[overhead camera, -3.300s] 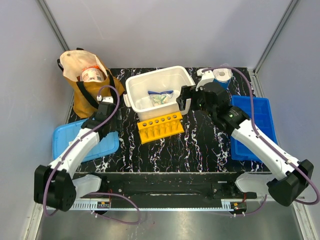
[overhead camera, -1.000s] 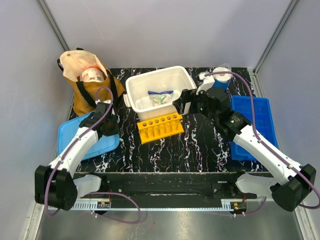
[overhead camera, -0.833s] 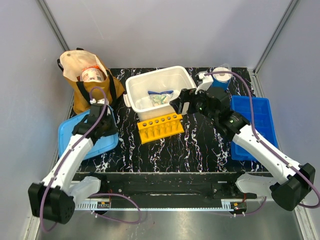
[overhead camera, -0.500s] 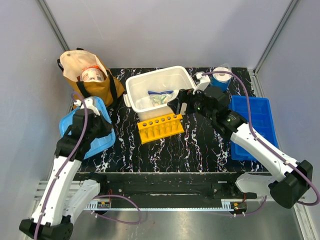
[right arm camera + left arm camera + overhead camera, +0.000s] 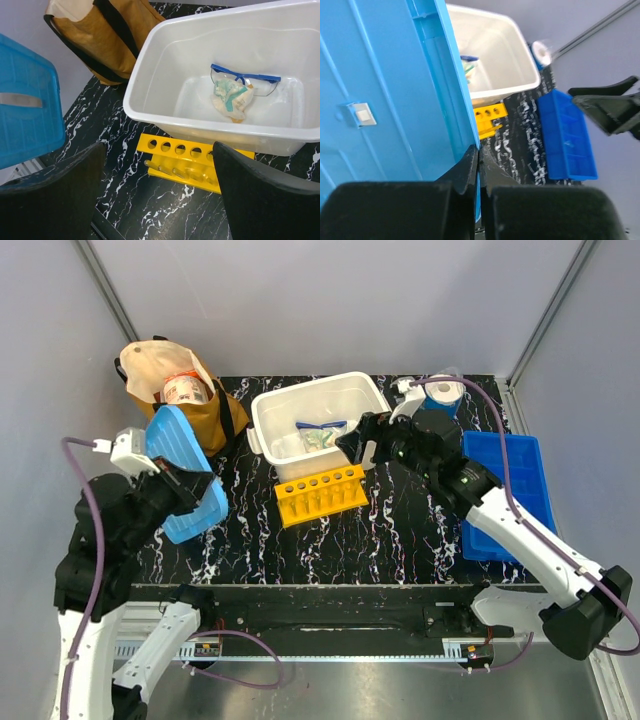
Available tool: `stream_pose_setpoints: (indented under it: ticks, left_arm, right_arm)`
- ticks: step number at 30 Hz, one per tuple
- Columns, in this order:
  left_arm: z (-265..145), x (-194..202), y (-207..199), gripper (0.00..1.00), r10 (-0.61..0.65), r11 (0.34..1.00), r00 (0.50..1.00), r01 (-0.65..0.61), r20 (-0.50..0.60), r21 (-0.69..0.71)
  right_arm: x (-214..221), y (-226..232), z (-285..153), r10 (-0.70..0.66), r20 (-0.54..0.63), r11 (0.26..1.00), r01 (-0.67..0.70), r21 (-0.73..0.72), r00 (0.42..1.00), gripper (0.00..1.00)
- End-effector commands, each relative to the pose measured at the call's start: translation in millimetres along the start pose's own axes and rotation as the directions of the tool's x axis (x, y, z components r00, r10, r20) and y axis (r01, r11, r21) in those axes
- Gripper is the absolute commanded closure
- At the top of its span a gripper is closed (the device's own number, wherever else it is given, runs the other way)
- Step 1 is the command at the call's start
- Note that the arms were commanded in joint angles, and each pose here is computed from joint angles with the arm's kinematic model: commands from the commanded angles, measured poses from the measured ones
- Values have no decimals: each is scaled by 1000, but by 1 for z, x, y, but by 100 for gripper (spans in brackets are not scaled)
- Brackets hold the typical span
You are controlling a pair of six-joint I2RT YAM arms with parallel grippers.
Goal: Organize the chemistry lab equipment
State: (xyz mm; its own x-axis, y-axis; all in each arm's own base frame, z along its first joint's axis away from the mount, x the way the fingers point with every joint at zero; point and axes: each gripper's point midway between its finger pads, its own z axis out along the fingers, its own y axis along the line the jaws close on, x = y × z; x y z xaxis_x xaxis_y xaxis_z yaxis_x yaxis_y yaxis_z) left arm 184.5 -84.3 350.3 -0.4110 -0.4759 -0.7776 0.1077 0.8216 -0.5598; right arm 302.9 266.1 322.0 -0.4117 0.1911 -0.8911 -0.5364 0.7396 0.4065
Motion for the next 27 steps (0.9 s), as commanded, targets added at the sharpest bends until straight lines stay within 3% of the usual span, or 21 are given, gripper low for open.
stream_pose_setpoints:
  ticks: [1, 6, 11, 15, 18, 27]
  left_arm:
    - [-30, -38, -46, 100, -22, 988, 995, 6, 100, 157]
    - [-50, -63, -82, 100, -78, 956, 985, 31, 151, 292]
    - [-50, -79, -105, 100, -153, 913, 973, 72, 173, 401]
    - [-46, -89, -118, 100, -240, 865, 954, 125, 181, 486]
    - [-36, -91, -124, 100, -296, 837, 944, 185, 143, 515]
    - [-27, -100, -137, 100, -359, 777, 927, 232, 109, 586]
  right_arm:
    - [-41, 34, -20, 2, 130, 996, 9, -84, 991, 8]
    - [-43, 102, -35, -64, 260, 944, 142, -296, 964, 8]
    - [-21, 154, -37, -155, 424, 879, 320, -353, 892, 7]
    - [-1, 188, -27, -139, 515, 833, 382, -402, 846, 8]
    - [15, 207, -17, -174, 596, 797, 467, -383, 784, 9]
    - [40, 218, 17, -208, 711, 844, 491, -217, 672, 4]
